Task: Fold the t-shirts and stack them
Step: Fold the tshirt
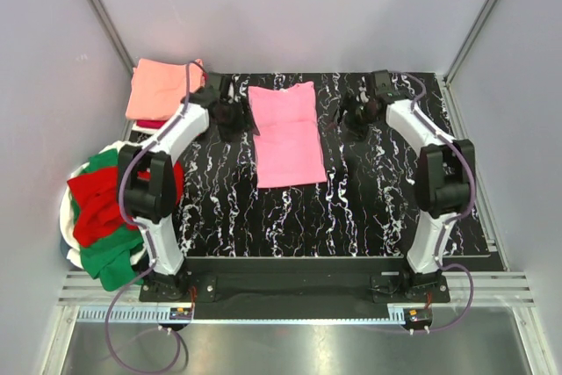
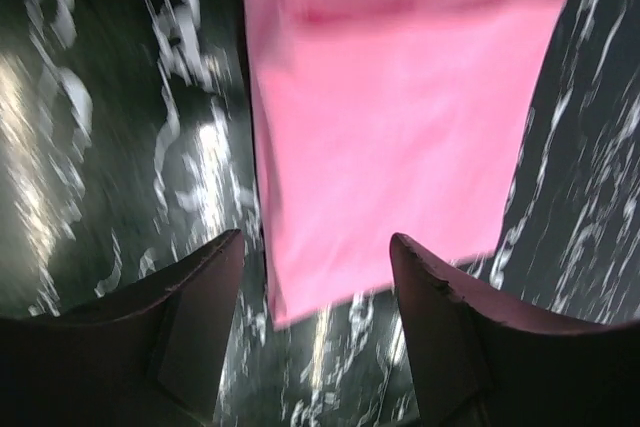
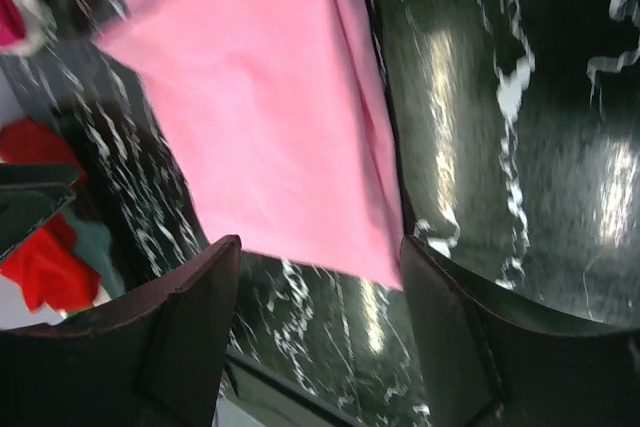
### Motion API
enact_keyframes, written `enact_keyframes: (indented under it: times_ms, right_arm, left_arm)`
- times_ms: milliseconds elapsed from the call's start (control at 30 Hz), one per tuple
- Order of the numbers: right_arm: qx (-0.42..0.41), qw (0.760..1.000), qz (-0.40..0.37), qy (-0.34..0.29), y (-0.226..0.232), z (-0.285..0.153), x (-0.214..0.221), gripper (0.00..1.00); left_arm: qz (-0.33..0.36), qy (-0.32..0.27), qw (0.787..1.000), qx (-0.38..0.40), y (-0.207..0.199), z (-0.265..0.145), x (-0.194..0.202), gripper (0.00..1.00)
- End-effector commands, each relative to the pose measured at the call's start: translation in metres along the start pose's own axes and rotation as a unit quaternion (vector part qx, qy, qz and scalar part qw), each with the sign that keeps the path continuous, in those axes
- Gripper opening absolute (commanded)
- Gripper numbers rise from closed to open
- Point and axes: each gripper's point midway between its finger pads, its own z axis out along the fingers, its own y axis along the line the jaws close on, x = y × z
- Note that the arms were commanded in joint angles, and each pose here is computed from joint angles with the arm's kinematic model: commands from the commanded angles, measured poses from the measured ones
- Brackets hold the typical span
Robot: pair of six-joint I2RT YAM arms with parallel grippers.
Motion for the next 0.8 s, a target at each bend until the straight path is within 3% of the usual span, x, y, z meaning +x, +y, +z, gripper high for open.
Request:
enact_keyframes:
  times_ms: [0, 167, 300, 767]
  right_arm:
    - [-0.013, 0.998, -0.026, 0.046, -0.023, 0.011, 0.047, 0.71]
    - [-0.02, 0.997, -0.027, 0.072, -0.038, 0.011, 0.086, 0.66]
    - [-0.023, 0.995, -0.028, 0.097, -0.044, 0.019, 0.107, 0.64]
    - [-0.015, 0.99, -0.035, 0.136, -0.038, 0.045, 0.13, 0.56]
  left_arm:
    - [0.022, -0.014, 0.999, 0.045, -0.015, -0.014, 0.031, 0.67]
    - [-0.01, 0.024, 0.998, 0.056, -0.001, -0.005, 0.1, 0.69]
    - [-0.011, 0.032, 0.998, 0.044, 0.009, 0.001, 0.123, 0.7]
    - [-0.042, 0.054, 0.997, 0.027, 0.038, 0.018, 0.161, 0.71]
